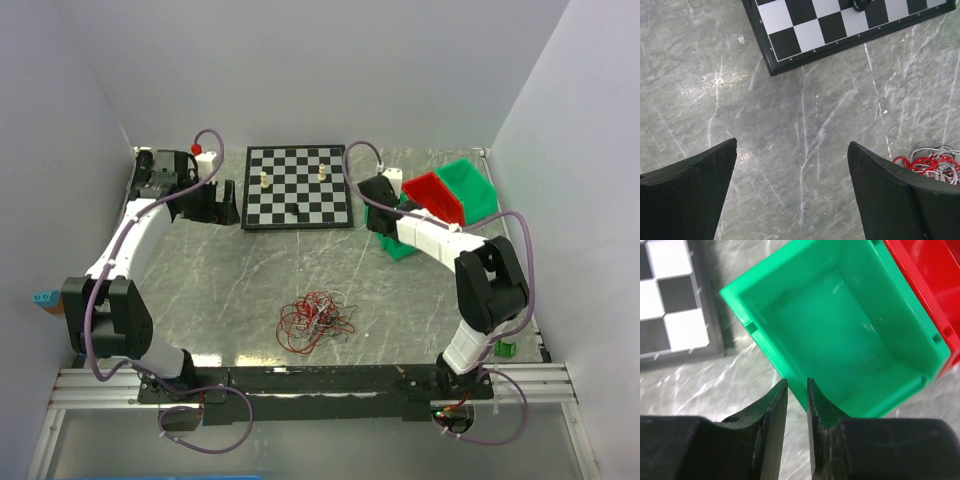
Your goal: Untangle the cables
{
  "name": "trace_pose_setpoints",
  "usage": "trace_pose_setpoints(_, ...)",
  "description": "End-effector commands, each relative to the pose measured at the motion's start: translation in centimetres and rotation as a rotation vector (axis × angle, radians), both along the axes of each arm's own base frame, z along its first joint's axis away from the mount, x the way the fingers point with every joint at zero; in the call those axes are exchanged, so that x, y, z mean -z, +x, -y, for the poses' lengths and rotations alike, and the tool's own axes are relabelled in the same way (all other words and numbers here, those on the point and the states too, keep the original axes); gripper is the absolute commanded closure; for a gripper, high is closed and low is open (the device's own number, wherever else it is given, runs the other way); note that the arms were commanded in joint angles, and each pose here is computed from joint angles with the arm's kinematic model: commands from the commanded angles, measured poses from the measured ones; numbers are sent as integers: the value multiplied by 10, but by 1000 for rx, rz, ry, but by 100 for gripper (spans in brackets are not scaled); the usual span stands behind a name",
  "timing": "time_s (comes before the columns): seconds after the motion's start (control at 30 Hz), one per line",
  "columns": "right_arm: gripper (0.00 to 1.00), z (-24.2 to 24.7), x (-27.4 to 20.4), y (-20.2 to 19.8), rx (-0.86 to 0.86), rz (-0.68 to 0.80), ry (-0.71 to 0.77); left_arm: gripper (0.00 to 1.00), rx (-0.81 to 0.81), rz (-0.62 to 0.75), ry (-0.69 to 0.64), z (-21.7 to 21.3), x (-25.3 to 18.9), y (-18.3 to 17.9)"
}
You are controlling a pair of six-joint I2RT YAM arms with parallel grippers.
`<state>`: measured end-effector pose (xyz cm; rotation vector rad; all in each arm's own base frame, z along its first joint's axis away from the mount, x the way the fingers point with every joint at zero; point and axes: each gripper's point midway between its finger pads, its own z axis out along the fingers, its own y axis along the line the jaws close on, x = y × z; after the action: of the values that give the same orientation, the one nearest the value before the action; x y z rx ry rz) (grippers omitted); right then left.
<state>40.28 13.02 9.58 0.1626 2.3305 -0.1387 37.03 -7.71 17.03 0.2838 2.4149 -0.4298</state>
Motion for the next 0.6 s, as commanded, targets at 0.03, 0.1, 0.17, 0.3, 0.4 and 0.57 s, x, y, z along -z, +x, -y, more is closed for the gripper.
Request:
trace_pose_setpoints(0.03, 73, -28, 25, -61, -12, -128, 9, 3, -1, 61, 44, -8, -10, -2)
trace_pose_setpoints(0.1, 74, -38, 28, -75, -21, -142, 2, 3, 1, 59, 58, -10, -8, -4)
trace_pose_setpoints(0.17, 76, -46, 31, -89, -21, -163, -1, 3, 4, 64, 70, -12, -8, -5)
trace_pose_setpoints(0.3, 75, -66, 30, -107, -38, -179, 31, 3, 5, 75, 73, -12, -9, -8)
trace_pose_setpoints(0.4, 75, -93, 21, -111, -86, -172, 82, 4, 9, 78, 68, -11, -9, -10)
trace_pose_setpoints(0.57, 75, -133, 18, -124, -156, -188, 76, 3, 11, 74, 70, -11, -8, -12)
